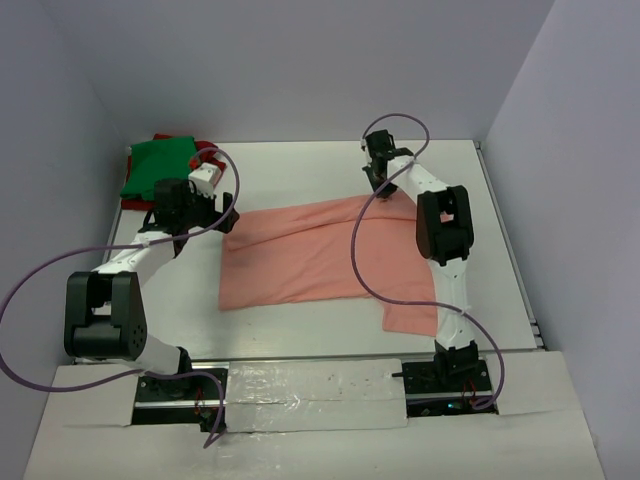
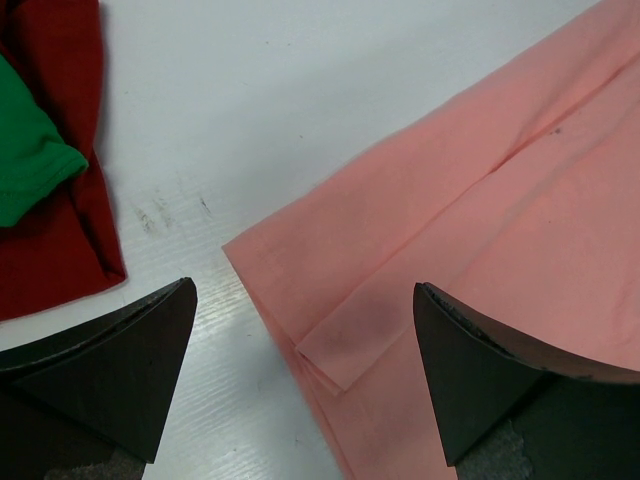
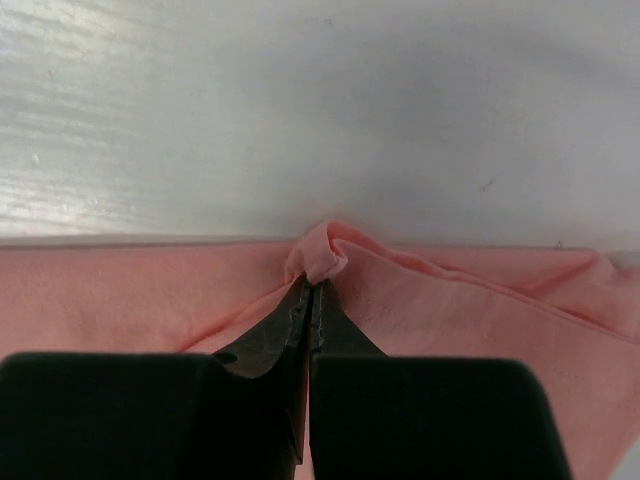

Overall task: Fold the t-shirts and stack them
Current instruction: Fold the flattened tshirt in 1/3 of the way

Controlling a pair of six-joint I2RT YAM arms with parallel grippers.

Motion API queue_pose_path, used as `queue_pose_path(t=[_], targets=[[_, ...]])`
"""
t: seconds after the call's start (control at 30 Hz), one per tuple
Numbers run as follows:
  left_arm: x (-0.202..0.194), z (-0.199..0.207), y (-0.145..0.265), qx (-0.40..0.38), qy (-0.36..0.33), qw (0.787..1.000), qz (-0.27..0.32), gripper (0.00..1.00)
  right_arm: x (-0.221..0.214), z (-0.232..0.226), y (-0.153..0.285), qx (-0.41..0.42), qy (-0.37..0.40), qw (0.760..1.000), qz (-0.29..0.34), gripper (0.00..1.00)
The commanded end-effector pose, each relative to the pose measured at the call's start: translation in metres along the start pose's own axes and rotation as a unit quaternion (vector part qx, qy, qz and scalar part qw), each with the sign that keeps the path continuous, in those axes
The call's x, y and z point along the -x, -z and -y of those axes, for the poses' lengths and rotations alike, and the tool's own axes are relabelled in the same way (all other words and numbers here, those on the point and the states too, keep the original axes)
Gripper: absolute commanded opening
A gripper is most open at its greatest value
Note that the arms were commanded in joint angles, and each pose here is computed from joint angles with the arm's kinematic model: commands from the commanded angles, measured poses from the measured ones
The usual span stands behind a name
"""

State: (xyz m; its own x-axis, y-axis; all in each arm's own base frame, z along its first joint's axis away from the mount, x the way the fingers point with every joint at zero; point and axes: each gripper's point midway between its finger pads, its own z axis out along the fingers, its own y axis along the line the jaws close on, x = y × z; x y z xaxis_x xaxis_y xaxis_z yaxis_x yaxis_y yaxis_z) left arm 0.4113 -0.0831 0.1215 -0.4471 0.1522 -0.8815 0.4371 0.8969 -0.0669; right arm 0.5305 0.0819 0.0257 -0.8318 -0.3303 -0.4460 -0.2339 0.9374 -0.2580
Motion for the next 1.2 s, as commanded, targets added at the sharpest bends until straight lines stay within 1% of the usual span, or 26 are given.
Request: queue_pose_path(t=[0.0,0.17,0.37,0.5,0.6,0.7,0.9,1.0,1.17], targets=[[0.01,0.002,0.002,-0.011,-0.009,1.0,0.021,0.99,0.021,0.024,0.041,-0.032,-0.012,0.998,0.046,0.0],[0.011,0.003,0.002,-0.014,-0.011,1.0,0.021,0.99,0.016,0.033,0.069,-0.044,-0.015,0.997,0.062,0.0],[0.01,0.006,0.005,-0.02,-0.014,0.999,0.025,0.99,-0.002,0.036,0.09,-0.047,-0.017,0.997,0.058,0.0],[0.012,0.008,0.007,-0.023,-0.019,0.999,0.026,0.99,-0.015,0.031,0.101,-0.033,-0.022,0.998,0.049,0.0],[0.015,0.011,0.009,-0.029,-0.021,0.999,0.032,0.99,-0.025,0.023,0.115,-0.018,-0.022,0.999,0.044,0.0],[0.018,0.013,0.012,-0.034,-0.024,0.999,0.035,0.99,-0.039,0.011,0.12,0.001,-0.02,0.999,0.028,0.0],[0.027,0.02,0.022,-0.042,-0.031,0.997,0.048,0.99,-0.08,-0.02,0.136,0.036,0.004,0.999,-0.02,0.0],[0.03,0.022,0.027,-0.044,-0.035,0.997,0.053,0.99,-0.094,-0.034,0.144,0.045,0.022,0.998,-0.035,0.0],[0.03,0.025,0.032,-0.046,-0.039,0.997,0.056,0.99,-0.119,-0.064,0.157,0.091,0.031,0.993,-0.066,0.0]])
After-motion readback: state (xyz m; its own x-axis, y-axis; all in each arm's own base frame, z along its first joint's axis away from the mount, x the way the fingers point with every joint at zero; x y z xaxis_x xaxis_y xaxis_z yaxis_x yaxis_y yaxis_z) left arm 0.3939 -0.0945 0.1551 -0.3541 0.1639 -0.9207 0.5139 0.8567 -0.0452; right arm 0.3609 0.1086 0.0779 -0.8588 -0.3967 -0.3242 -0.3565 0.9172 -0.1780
